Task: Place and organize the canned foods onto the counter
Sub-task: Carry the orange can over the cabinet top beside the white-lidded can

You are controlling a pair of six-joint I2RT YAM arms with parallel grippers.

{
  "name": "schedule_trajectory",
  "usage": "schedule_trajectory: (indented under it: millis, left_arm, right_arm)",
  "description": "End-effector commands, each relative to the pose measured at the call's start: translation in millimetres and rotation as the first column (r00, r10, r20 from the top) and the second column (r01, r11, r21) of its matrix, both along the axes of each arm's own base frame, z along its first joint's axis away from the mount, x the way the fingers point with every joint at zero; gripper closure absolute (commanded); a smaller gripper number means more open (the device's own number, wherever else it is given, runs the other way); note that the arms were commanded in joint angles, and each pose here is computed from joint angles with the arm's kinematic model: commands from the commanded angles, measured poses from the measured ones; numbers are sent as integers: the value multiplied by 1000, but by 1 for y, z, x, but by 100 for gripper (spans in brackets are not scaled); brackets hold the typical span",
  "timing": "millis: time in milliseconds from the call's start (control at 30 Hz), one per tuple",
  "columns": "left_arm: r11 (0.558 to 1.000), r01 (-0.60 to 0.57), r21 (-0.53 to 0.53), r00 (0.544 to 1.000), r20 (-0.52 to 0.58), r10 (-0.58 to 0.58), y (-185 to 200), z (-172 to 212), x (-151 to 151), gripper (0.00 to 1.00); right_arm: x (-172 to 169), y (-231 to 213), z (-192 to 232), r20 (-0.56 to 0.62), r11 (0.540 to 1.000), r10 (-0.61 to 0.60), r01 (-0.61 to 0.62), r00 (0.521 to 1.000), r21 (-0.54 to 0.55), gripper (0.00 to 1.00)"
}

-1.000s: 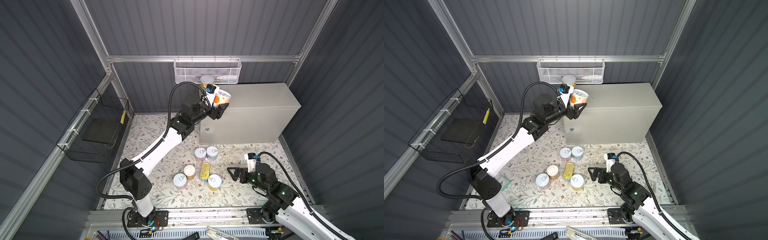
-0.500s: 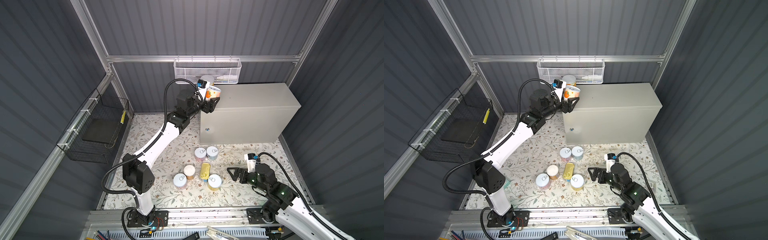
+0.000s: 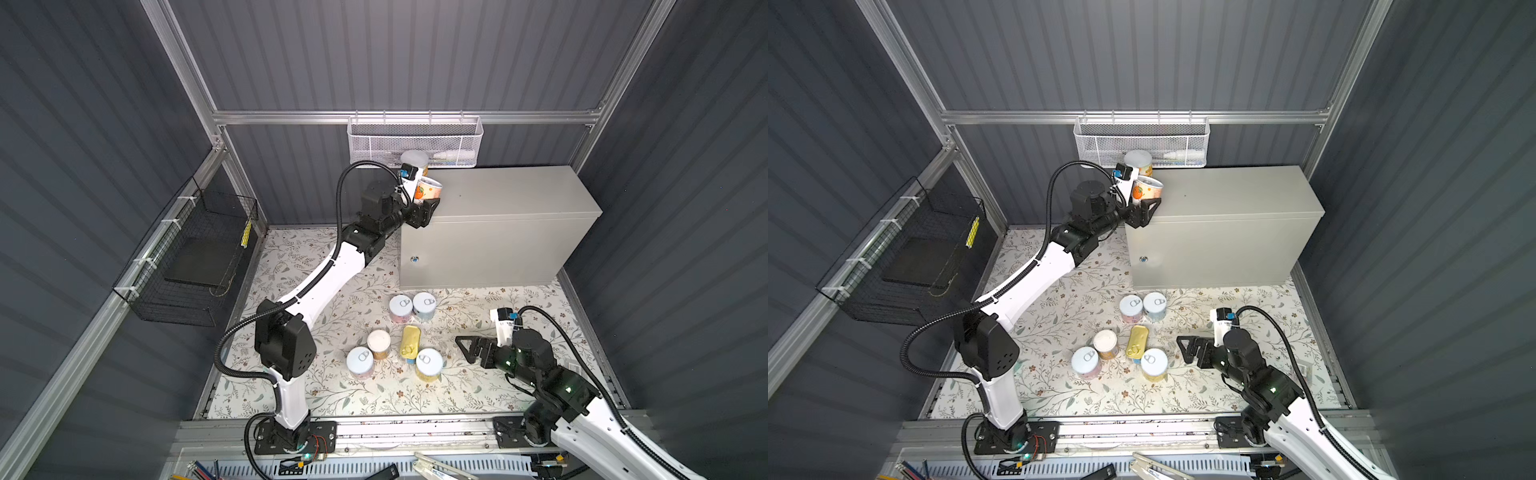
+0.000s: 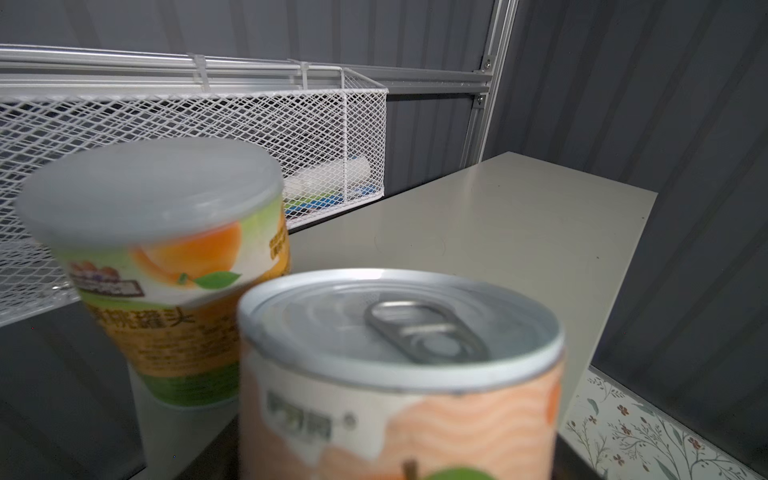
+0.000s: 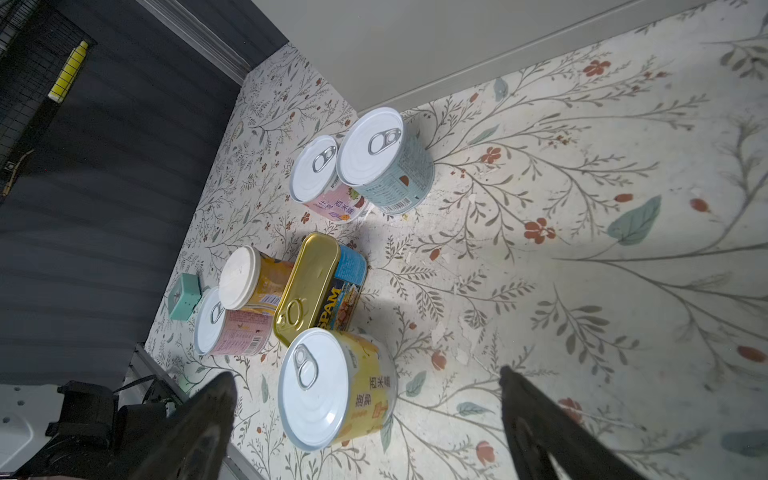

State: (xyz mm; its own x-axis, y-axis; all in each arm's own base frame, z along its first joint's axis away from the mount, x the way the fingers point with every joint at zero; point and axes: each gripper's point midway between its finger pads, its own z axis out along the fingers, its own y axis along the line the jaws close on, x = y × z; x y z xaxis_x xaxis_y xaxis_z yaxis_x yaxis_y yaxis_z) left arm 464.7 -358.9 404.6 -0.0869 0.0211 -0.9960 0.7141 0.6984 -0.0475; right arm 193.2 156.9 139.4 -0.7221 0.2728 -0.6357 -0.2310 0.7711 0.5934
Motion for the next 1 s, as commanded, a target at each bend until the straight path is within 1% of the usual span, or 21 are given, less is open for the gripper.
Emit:
schedule_trajectory:
  millis: [0,167,233,267,300,333,500,667,833,967]
  left_arm:
    - [999,-23,-25,997,73,25,5,29,0,29]
    - [999,-34,-8,997,66,34,7,22,2,25]
    - [999,-49,1,997,65,49,9,19,4,20]
    - [998,-56,4,996,65,55,10,18,4,13]
    - [998,-59,7,996,64,58,10,16,5,2]
    - [998,-61,10,996,60,61,9,14,6,0]
    - [998,-58,19,998,34,57,7,7,9,0]
    - [994,-91,60,996,-10,92,9,-6,17,0]
    - [993,-88,76,996,-26,90,8,-10,17,0]
    - [987,-121,103,992,-27,124,12,-15,24,0]
  right_arm:
    - [-1,-1,-5,-11,1000,-3,3,1000,-5,1]
    - [-2,-1,-6,-17,1000,0,-1,1000,-8,1]
    - [-2,-1,-6,-17,1000,1,-1,1000,-9,1]
    - [-2,-1,-7,-19,1000,1,-1,1000,-11,1]
    - [-2,-1,-7,-19,1000,1,-1,1000,-9,1]
    - [-1,-1,-8,-21,1000,0,0,1000,-11,1]
    - [0,2,-8,-17,1000,11,-11,1000,-11,1]
    - [0,6,-9,-27,1000,27,-28,999,-9,1]
    - [-1,7,-12,-37,999,31,-32,999,-6,1]
    - [-2,6,-12,-35,999,30,-30,999,-9,1]
